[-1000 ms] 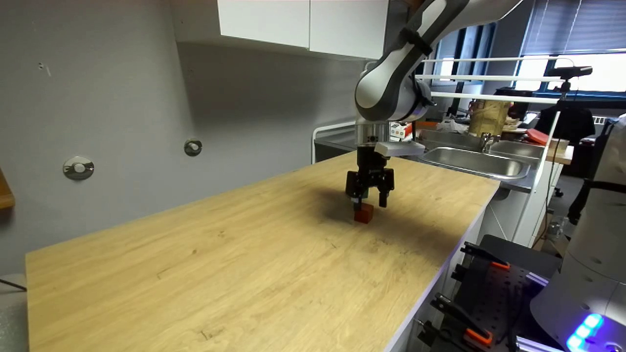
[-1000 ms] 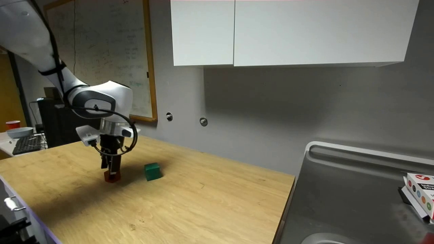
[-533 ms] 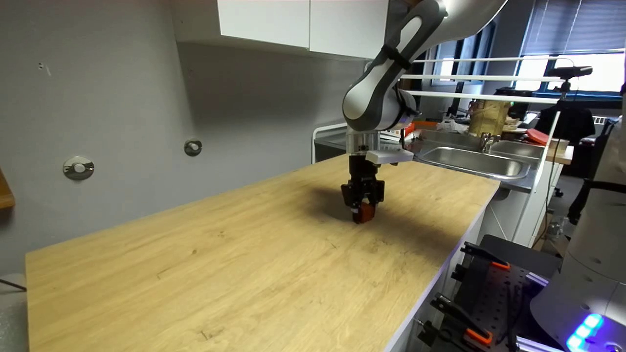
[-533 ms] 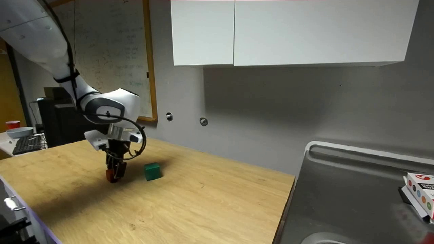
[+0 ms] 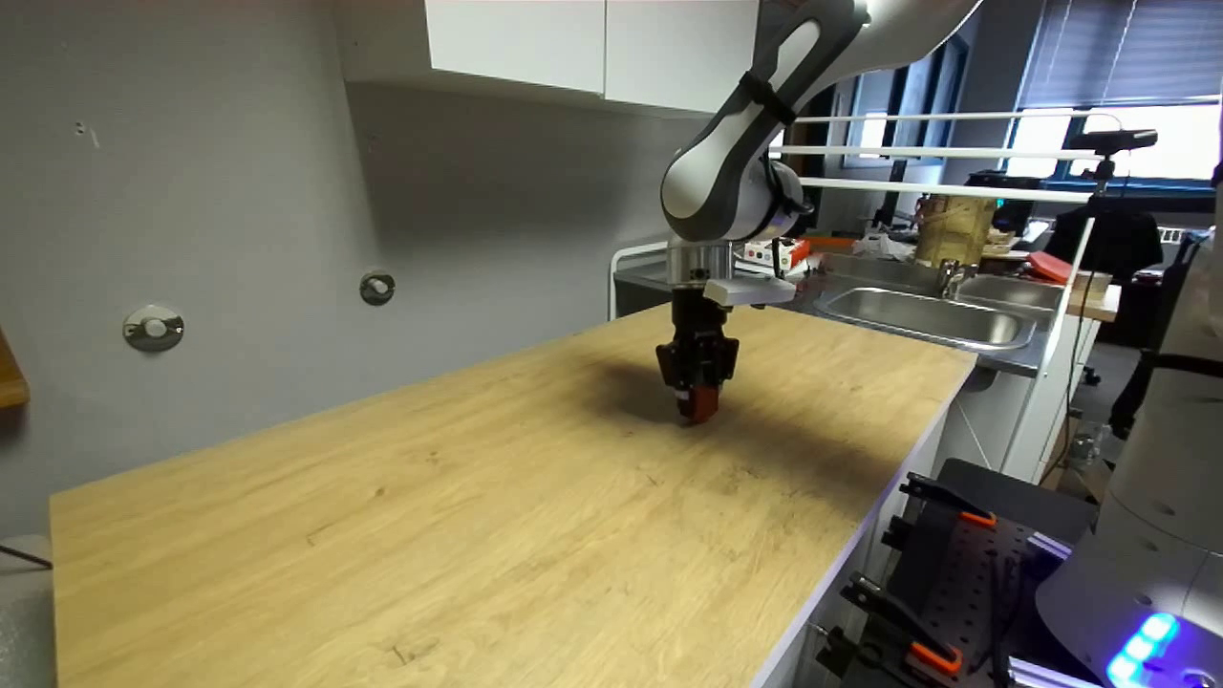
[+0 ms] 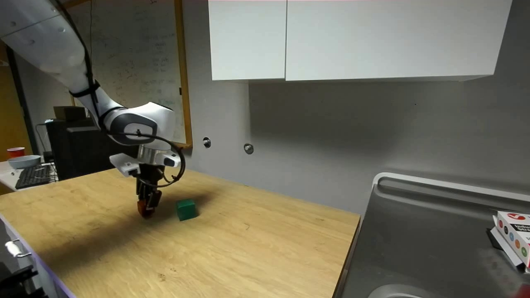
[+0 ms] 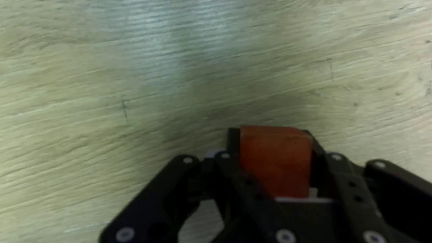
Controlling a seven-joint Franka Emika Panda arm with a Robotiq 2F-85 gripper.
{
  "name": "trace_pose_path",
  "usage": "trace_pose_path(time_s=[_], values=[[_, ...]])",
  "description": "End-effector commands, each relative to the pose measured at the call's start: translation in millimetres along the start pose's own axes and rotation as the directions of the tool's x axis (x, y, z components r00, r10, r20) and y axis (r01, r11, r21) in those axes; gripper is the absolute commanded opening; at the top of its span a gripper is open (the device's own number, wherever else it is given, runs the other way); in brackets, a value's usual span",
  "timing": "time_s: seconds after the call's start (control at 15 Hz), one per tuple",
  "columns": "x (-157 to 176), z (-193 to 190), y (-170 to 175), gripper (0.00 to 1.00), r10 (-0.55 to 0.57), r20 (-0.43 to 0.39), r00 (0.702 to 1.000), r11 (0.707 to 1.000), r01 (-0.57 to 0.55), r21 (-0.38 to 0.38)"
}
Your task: Put the orange cube on top of the green cube
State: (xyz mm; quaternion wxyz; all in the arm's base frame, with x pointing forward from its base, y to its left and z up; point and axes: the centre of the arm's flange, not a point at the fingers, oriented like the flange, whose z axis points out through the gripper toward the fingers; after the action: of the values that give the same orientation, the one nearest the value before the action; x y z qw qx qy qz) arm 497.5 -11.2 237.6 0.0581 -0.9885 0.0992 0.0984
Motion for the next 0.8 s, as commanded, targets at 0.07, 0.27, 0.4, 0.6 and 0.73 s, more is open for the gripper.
trace_pose_path(time_s=[0.07, 0.27, 0.4, 0.6, 0.73], values=[[6, -43, 12, 0.2, 0.013, -0.046, 0.999, 0.999, -0.014, -0.029], [12, -64, 28, 0.2, 0.04, -0.072, 0.997, 0.999, -0.042, -0.021], [15, -75, 39, 0.2, 0.064, -0.084, 0.994, 0.998, -0.065, -0.012], [20, -88, 54, 0.2, 0.093, -0.098, 0.991, 0.996, -0.094, -0.001], [23, -94, 62, 0.2, 0.109, -0.103, 0.989, 0.994, -0.11, 0.003]])
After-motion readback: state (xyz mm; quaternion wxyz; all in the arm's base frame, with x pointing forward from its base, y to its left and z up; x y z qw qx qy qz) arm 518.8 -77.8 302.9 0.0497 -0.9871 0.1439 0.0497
